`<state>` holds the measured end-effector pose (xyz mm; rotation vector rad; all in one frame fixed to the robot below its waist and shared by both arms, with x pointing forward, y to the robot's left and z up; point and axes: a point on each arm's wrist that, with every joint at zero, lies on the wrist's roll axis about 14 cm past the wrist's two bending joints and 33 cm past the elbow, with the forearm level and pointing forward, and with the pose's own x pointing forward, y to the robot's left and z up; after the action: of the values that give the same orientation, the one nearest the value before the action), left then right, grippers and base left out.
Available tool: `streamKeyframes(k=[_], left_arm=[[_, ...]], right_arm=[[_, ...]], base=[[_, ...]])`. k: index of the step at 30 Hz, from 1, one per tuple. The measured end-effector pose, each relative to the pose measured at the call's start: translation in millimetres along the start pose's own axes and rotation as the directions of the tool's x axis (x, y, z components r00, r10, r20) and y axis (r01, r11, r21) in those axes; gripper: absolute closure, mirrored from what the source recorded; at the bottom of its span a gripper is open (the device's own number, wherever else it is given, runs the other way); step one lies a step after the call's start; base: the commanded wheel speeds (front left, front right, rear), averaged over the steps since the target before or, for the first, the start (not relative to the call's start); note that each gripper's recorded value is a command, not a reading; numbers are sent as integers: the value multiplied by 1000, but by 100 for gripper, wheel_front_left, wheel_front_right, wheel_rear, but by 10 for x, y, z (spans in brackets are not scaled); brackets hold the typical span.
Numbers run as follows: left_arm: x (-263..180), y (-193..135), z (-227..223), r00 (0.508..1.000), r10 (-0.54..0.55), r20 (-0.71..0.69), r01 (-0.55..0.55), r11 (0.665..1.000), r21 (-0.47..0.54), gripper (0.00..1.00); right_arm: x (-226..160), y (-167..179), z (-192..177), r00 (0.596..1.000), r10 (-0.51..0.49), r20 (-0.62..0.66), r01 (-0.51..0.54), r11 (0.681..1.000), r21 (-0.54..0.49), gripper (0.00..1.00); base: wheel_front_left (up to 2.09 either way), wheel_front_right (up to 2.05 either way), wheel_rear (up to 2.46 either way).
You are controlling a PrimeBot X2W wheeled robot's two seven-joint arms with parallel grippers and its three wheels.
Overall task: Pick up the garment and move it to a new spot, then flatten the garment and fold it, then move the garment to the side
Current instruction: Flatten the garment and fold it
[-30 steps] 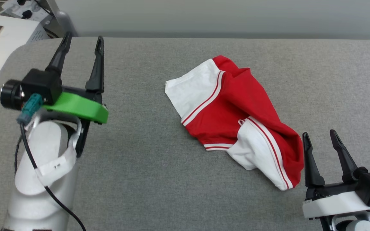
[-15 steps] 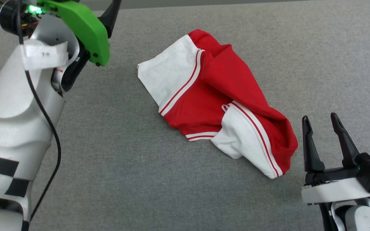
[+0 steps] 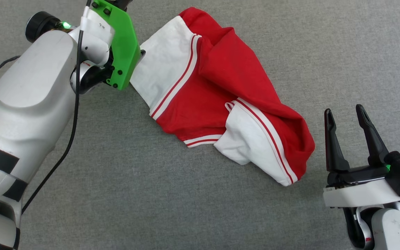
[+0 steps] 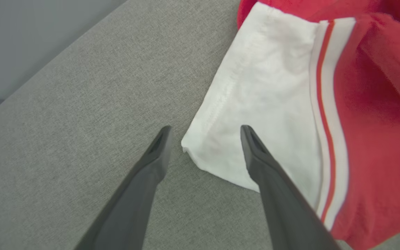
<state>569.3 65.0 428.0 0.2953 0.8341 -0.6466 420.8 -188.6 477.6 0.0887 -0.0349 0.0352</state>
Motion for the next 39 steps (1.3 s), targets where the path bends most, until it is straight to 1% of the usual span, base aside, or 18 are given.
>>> streamKeyframes(k=[3,7,11,14,15,16,21,26,30,34,36,39], left_arm=[[125,26,-124,999,-5,-50,6,1000,4,0],[292,45,-468,984,-6,-176,12,999,34,0],[370,64,-552,976,-19,-218,29,999,41,0],[404,55,-557,975,-32,-218,43,998,43,0],[413,49,-558,976,-40,-212,49,998,36,25],[417,42,-545,978,-46,-201,53,998,32,100],[406,-41,-486,989,-63,-134,70,997,45,100],[262,-66,-261,997,-66,36,65,997,38,100],[1,35,-102,983,-39,178,35,999,24,100],[-316,236,-161,964,15,264,-2,999,-49,100],[-455,336,-277,960,49,274,-30,997,-75,100],[-656,458,-562,959,108,262,-68,985,-157,100]], right_arm=[[17,-30,-39,1000,-7,-10,7,1000,-4,0],[45,-84,-78,1000,-21,-17,21,1000,-10,0],[69,-120,-130,999,-30,-29,30,999,-14,0],[84,-128,-162,999,-31,-35,31,999,-15,0],[88,-125,-175,999,-30,-38,30,999,-14,0],[94,-119,-182,999,-28,-39,28,1000,-13,0],[133,-78,-166,999,-16,-30,15,1000,-7,0],[136,-44,-69,1000,-7,-3,7,1000,-2,0],[95,-8,6,1000,1,13,-1,1000,1,0],[47,64,58,1000,19,22,-19,1000,9,0],[29,101,82,999,28,28,-29,1000,12,0],[20,189,118,998,53,37,-54,998,17,0]], base=[[0,0,0],[0,0,0],[0,0,0],[0,0,0],[0,0,0],[0,0,0],[0,0,0],[0,0,0],[0,0,0],[0,0,0],[0,0,0],[0,0,0]])
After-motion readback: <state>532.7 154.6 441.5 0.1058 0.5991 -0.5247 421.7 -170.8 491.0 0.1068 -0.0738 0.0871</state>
